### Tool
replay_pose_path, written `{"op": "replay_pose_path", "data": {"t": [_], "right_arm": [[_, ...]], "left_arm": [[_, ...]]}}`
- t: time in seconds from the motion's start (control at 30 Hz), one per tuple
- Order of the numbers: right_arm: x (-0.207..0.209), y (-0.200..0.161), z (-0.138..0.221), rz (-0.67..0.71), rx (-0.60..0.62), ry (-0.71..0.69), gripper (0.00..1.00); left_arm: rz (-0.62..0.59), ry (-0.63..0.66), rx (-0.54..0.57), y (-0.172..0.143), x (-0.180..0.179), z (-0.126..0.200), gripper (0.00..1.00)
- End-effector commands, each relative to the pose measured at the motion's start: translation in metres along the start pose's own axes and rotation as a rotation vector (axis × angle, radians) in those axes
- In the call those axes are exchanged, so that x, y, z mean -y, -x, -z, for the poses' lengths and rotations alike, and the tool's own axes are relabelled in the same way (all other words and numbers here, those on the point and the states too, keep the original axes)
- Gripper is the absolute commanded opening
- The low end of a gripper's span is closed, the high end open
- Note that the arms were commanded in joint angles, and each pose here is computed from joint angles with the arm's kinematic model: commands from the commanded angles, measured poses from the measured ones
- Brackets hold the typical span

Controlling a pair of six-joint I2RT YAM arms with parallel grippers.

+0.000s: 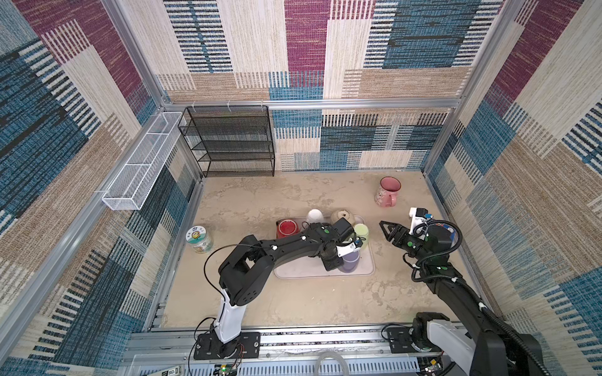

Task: Turn the mug right side up
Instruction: Place the mug on the tray, then pick up the mug from the tray.

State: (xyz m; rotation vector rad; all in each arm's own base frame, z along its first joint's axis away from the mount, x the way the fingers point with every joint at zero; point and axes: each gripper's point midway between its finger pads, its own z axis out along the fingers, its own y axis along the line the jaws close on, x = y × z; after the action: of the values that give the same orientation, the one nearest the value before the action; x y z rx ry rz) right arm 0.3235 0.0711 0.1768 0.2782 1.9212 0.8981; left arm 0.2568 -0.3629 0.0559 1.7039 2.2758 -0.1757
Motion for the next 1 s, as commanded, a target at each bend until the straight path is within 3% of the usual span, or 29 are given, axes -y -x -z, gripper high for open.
{"op": "replay_pose_path", "data": {"t": [0.0,0.3,0.5,0.77,0.97], "right_arm": [[-0.007,0.006,0.001,0.023,0.022,0.029,0.62],[-0.006,0.004,0.001,0.021,0.02,0.028,0.62],[-0.006,0.004,0.001,0.023,0.021,0.029,0.62],[-0.007,0.003,0.0,0.022,0.013,0.038,0.62],[-0.01,0.004,0.0,0.025,0.008,0.048,0.62]], "left_arm": [[0.011,0.019,0.03,0.008,-0.004,0.005,0.26],[0.009,0.029,0.031,0.01,-0.006,0.006,0.23],[0.014,0.035,0.031,0.01,-0.008,0.005,0.0],[0.042,0.033,0.062,0.013,-0.007,0.019,0.0],[0.068,0.027,0.154,0.022,-0.004,0.049,0.0]]}}
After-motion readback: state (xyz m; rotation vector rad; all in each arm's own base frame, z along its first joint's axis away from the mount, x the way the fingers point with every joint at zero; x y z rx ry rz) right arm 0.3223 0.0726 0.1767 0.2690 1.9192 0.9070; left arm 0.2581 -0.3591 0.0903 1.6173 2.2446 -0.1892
